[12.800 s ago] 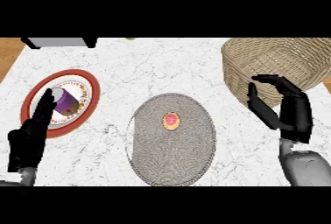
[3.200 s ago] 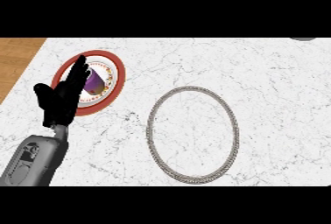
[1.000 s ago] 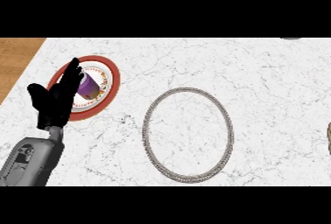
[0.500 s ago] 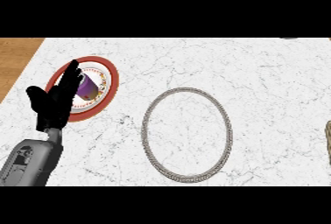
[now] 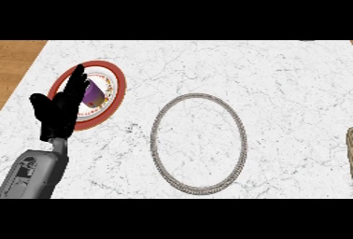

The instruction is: Pick the cupcake from the placemat and place it in the basket

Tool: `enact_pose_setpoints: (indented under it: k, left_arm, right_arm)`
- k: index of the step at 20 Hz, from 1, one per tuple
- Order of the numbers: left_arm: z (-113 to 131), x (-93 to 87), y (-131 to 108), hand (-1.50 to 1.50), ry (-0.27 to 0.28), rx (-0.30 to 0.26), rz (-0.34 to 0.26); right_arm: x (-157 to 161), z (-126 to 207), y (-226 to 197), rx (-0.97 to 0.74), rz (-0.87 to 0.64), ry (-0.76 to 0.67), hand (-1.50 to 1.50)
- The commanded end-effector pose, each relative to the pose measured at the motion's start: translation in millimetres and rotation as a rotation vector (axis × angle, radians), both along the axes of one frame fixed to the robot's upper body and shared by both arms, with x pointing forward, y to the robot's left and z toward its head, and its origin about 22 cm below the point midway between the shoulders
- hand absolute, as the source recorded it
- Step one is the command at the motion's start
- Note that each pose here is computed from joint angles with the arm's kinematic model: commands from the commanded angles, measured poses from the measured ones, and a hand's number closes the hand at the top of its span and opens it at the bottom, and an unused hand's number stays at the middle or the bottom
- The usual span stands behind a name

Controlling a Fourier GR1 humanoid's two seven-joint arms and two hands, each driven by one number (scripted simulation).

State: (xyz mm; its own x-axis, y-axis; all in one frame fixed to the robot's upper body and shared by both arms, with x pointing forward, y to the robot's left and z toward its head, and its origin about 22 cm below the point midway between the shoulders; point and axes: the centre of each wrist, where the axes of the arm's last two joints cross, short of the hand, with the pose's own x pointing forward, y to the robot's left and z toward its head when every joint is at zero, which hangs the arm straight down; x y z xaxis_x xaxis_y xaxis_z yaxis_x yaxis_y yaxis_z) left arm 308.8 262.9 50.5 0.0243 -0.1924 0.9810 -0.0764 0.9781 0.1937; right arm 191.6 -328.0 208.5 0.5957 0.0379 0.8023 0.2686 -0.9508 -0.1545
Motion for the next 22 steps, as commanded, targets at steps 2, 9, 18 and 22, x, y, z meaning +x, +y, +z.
enact_pose_setpoints:
  k: [2,9,18,22]
  left_arm:
    - [2.7,3.4,0.0,0.0,0.009,-0.008,0.014]
    - [-5.7,-6.3,4.7,0.0,-0.002,-0.012,0.013]
    - [-5.7,-0.9,-4.6,0.0,0.008,-0.008,-0.007]
    - [-5.8,-2.5,2.5,0.0,-0.001,0.007,0.005]
  right_arm:
    - [6.4,5.6,3.1,0.12,0.055,-0.284,1.5]
    - [-16.4,7.6,-4.2,0.072,0.041,-0.374,-1.5]
    - [-36.8,32.8,20.3,-0.313,0.071,-0.452,-1.5]
    - [-52.4,44.6,30.5,-0.466,0.082,-0.545,-1.5]
